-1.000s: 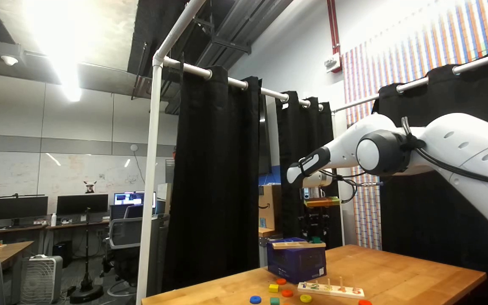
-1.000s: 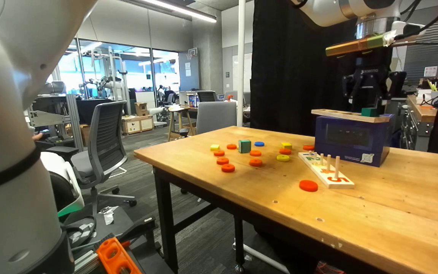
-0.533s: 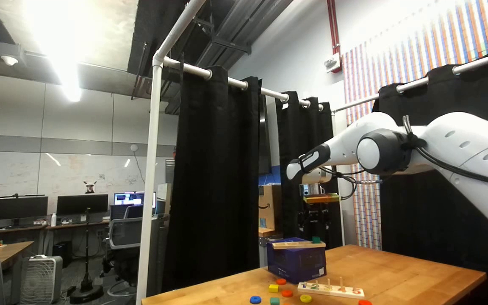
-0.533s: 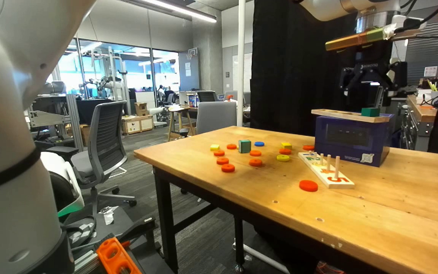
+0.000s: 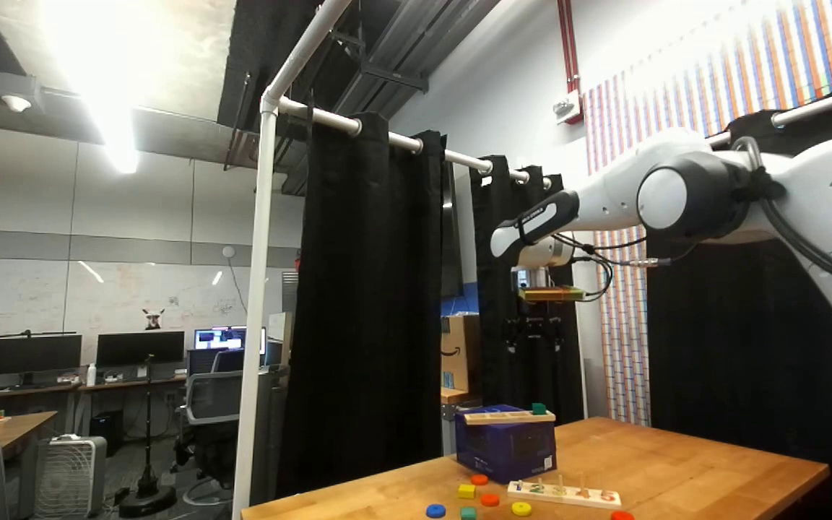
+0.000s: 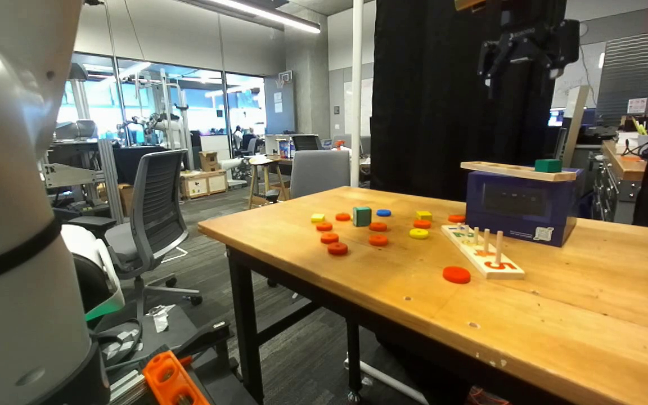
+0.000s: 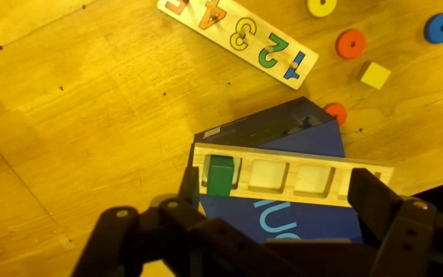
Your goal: Put the green toy on top of the wooden object.
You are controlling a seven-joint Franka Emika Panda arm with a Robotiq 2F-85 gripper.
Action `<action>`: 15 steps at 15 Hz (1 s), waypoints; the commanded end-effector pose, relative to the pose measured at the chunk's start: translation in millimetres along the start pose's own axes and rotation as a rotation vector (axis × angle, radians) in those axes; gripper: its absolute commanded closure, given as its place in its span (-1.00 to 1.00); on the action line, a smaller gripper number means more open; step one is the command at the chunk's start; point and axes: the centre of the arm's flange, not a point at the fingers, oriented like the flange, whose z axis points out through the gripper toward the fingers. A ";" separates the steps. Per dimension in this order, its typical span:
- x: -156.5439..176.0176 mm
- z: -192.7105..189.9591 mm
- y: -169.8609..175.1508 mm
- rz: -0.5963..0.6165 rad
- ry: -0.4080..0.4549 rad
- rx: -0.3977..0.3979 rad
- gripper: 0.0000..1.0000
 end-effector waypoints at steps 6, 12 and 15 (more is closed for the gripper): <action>-152.9 -29.9 7.1 -0.093 0.013 0.064 -1.00; -221.9 22.9 9.8 -0.185 -0.069 0.066 -1.00; -262.0 57.5 7.2 -0.253 -0.116 0.059 -1.00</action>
